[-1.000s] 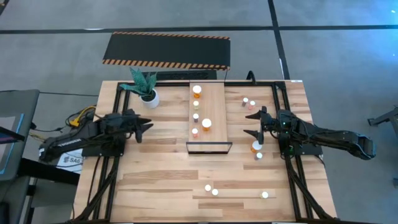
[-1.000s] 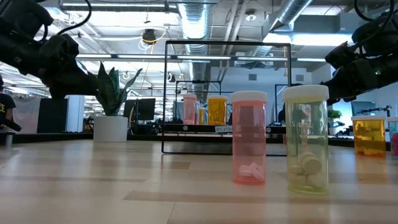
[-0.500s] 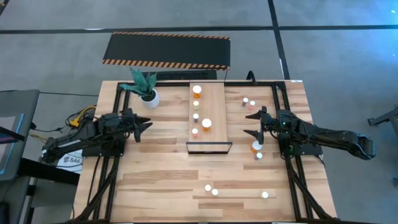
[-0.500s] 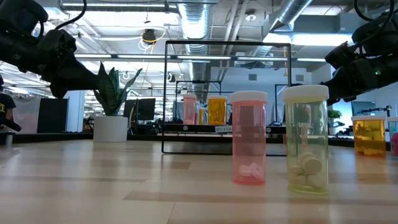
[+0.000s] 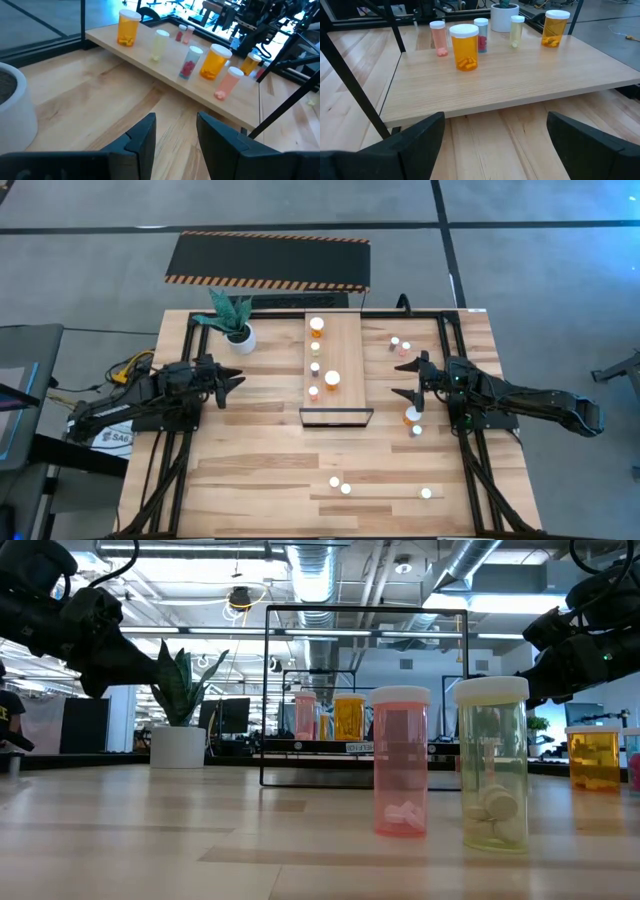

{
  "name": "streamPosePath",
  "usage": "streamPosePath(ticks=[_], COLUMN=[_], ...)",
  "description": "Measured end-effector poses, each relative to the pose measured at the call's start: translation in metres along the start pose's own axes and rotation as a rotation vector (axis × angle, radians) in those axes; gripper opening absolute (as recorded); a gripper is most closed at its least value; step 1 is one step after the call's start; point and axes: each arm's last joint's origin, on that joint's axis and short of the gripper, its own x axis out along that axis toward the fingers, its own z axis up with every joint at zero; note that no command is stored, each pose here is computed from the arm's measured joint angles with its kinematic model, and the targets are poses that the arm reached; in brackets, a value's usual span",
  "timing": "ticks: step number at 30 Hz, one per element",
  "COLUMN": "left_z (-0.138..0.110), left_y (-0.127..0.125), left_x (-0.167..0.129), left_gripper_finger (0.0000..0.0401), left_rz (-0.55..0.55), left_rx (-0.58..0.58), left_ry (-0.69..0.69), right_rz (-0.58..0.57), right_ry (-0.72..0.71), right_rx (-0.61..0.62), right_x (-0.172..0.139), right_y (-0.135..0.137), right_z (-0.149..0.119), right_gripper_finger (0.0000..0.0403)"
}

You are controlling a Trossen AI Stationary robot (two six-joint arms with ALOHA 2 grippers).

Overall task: Pick and place medicine bottles onto shelf by color
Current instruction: Put the bottom large orange pill bottle on the shelf aligned with the other large orange pill bottle

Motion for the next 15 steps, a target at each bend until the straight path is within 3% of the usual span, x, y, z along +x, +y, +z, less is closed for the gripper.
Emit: streamPosePath(ticks=[12,15], left_z=[-0.0001,-0.0001], left_y=[0.0000,0.0000], left_x=[0.0001,0.0001], left_gripper_finger=[0.0128,0.0128], left_rz=[0.000,0.000], left_rx=[0.000,0.000], left_ry=[0.001,0.000], right_rz=[0.000,0.000], right_ry=[-0.002,-0.030], right_rx=[0.002,0.057], right_x=[0.0000,0.0000], right_y=[0.0000,-0.0001], right_z=[0.0002,0.0029], right_gripper_finger=[0.0374,0.0374])
